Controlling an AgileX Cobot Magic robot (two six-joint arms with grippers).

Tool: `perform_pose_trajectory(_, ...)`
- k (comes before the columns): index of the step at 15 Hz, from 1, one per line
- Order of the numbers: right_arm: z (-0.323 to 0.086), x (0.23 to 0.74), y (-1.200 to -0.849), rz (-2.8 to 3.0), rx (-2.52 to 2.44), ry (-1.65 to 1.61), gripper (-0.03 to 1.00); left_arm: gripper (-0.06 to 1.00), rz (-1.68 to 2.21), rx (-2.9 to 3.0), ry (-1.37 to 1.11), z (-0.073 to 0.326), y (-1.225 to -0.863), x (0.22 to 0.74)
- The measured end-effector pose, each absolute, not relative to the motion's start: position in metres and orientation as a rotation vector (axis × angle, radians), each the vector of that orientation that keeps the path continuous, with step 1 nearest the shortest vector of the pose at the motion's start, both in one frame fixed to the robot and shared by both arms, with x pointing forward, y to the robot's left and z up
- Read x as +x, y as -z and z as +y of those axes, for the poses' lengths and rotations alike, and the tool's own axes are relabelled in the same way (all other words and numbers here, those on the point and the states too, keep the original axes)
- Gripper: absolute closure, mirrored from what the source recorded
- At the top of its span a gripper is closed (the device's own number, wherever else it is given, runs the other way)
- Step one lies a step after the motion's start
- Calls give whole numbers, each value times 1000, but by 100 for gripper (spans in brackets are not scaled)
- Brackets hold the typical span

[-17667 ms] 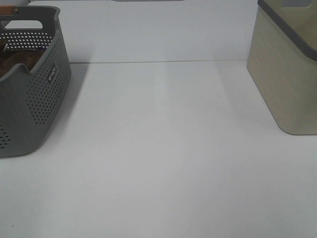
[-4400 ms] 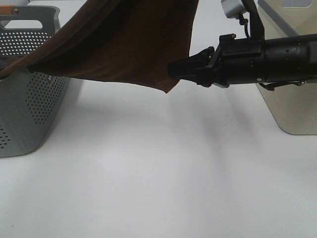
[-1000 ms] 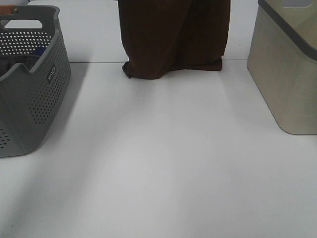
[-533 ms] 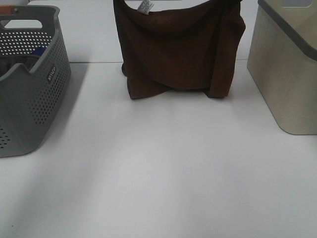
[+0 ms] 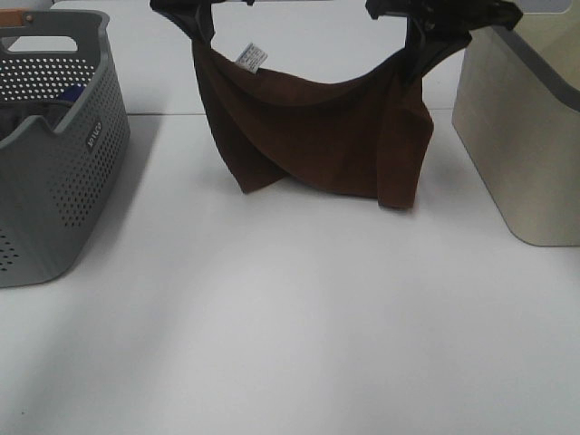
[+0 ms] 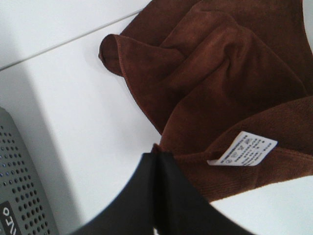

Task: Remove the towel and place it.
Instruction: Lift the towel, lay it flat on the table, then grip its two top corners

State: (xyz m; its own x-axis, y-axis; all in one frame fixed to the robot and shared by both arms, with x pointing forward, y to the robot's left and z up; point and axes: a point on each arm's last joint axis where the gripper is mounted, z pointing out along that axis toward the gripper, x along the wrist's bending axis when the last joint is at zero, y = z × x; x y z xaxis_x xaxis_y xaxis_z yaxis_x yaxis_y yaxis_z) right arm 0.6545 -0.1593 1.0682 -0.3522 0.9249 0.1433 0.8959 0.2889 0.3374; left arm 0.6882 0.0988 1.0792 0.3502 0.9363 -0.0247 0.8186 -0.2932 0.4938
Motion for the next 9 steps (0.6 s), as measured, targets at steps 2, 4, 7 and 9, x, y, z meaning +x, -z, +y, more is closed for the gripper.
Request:
perform_pose_trajectory(2,-163,638,-1050,2512,1800,-480,97,94,1575,2291,-303,96,-1055,674)
perform_pose_trajectory(4,-165,620,-1043,2557,1848,-453,97,94,1572,2405,-234,86,-1037,649)
perform_pose_trajectory(7,-173,574,-1027,2658,1937,-382,97,94,1532,2597,-196,73,-1018,596)
perform_pose_trajectory(9,-183,538,-1009,2713,1999,-258,97,94,1539,2680,-151,69,-1011,552)
